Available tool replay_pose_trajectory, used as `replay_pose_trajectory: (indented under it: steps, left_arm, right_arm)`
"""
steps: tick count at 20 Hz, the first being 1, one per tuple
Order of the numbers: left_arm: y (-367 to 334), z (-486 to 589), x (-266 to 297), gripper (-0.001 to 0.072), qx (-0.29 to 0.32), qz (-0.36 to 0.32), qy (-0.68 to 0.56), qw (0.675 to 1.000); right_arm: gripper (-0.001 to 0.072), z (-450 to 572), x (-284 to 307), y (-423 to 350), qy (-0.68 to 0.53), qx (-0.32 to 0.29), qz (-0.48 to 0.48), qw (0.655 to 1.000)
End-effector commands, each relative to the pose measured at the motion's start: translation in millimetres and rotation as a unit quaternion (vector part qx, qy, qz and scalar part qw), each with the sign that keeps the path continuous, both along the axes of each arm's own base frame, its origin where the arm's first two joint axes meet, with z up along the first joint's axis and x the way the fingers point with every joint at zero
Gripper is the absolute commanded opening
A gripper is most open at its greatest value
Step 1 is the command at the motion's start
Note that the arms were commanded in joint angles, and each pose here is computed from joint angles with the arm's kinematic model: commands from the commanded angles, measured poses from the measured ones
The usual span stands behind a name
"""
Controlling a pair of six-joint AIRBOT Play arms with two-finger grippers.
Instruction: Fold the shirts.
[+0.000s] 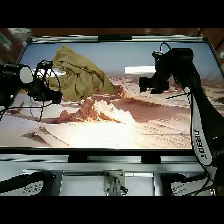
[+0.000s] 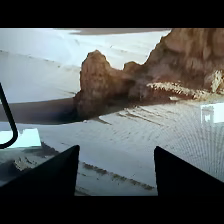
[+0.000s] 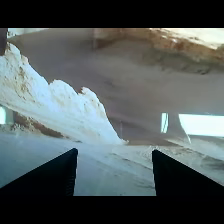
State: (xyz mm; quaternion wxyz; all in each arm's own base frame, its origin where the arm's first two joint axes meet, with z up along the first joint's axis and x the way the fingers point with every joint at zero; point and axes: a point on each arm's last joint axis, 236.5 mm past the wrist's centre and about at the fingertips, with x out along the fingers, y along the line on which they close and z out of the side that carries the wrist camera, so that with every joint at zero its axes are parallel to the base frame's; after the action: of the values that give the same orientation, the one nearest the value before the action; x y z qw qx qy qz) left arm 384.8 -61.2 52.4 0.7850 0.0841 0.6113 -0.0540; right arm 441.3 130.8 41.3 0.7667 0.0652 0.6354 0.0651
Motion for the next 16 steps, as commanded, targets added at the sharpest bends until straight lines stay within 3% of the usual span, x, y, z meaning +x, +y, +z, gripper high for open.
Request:
replay_pose_trajectory:
  steps: [1,12,16]
  left_arm:
    - [-0.1,0.1,0.3,0.0559,0.000,0.000,0.000,1.000]
    - [0.1,0.1,0.2,0.0559,0.000,0.000,0.000,1.000]
    - [-2.3,-2.6,7.5,0.0559,-0.013,0.037,-0.010,0.999]
  right_arm:
    - [0.0587,-0.1,1.2,0.6,-0.002,0.001,0.000,1.000]
    - [0.0587,3.6,14.9,3.6,-0.032,0.008,-0.005,0.999]
    - [0.0588,2.8,12.0,3.0,-0.026,0.006,-0.004,1.000]
